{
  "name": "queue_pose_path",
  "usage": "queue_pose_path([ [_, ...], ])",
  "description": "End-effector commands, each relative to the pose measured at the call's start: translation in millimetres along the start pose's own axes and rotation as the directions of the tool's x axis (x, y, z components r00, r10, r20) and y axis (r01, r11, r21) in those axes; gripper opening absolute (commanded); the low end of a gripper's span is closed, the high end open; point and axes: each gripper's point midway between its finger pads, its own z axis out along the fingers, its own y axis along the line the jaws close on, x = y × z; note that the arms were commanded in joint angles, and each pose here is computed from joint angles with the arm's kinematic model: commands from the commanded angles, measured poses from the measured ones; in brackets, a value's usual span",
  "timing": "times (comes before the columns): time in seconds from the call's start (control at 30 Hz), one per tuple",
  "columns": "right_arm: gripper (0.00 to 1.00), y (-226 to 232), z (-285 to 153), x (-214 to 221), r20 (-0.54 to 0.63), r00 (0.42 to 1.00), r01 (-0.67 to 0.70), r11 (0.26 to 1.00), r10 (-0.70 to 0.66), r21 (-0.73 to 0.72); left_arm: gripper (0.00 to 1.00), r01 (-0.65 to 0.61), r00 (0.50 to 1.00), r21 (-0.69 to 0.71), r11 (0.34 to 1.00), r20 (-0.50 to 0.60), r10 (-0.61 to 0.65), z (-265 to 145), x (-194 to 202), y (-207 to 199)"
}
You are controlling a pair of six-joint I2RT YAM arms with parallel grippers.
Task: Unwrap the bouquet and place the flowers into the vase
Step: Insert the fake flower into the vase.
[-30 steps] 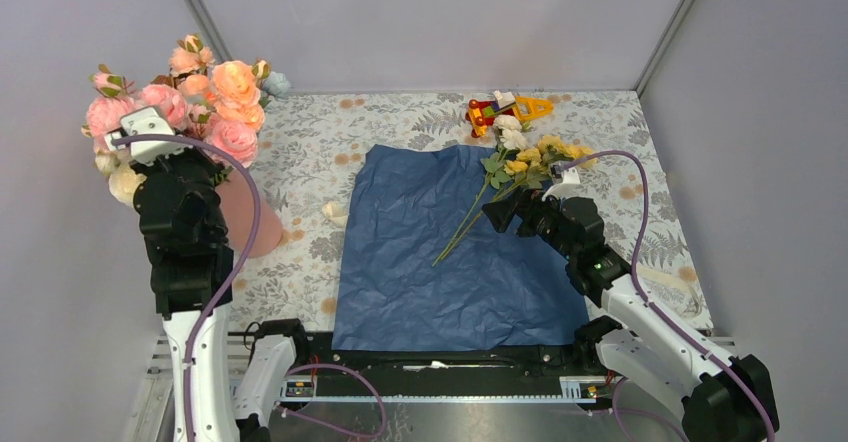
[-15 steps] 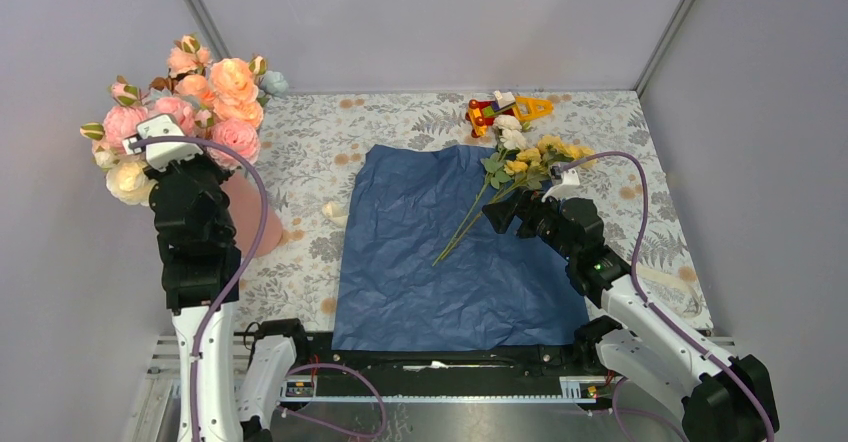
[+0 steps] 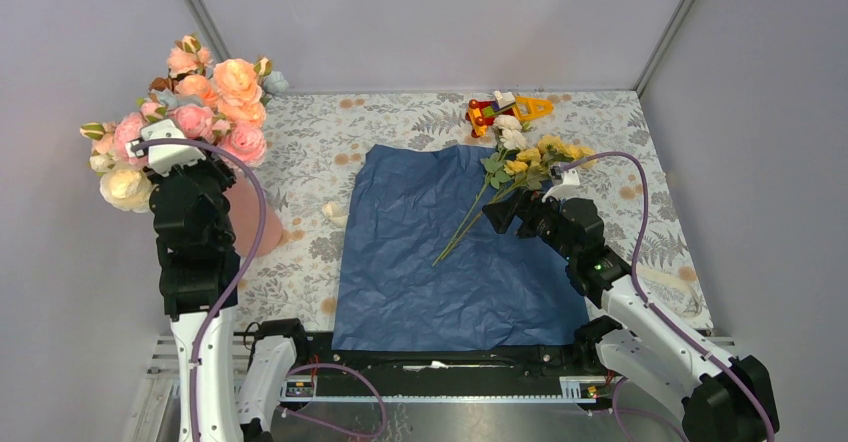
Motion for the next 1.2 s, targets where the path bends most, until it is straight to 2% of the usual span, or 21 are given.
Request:
queue_pose_path([
  [0.0, 0.97, 6.4, -3.0, -5.4, 0.016, 1.000, 0.013, 0.999, -0.013, -0.035, 0.45, -0.027, 0.995, 0.029, 0.999, -0.096, 0.029, -8.8, 20.3, -1.1],
  [0.13, 0.97, 6.0, -2.7, -4.5, 0.014, 1.000, 0.013, 0.999, -0.012, -0.034, 0.52, -0.009, 0.995, 0.089, 0.996, -0.099, 0.018, -17.5, 15.4, -9.5],
  [0.27, 0.97, 5.8, -2.9, -4.4, 0.015, 1.000, 0.013, 0.999, -0.012, -0.034, 0.67, 0.006, 0.995, 0.130, 0.991, -0.103, 0.007, -28.6, 14.0, -13.6],
  [0.57, 0.97, 6.9, -4.3, -5.0, 0.019, 1.000, 0.016, 0.999, -0.015, -0.039, 0.85, 0.015, 0.991, 0.198, 0.980, -0.132, 0.012, -41.8, 23.8, -21.6],
  [0.67, 0.97, 7.1, -4.6, -5.2, 0.020, 1.000, 0.016, 0.999, -0.015, -0.040, 0.98, 0.020, 0.991, 0.211, 0.977, -0.132, 0.008, -47.6, 22.5, -22.1],
  [0.93, 0.97, 8.2, -4.3, -5.3, 0.017, 1.000, 0.017, 0.999, -0.017, -0.044, 0.99, 0.033, 0.989, 0.344, 0.938, -0.147, 0.019, -65.0, 19.3, -42.0],
  [1.17, 0.97, 10.2, -4.9, -6.6, 0.019, 1.000, 0.020, 0.998, -0.019, -0.052, 0.99, 0.014, 0.988, 0.399, 0.917, -0.148, 0.049, -72.7, 14.3, -50.9],
])
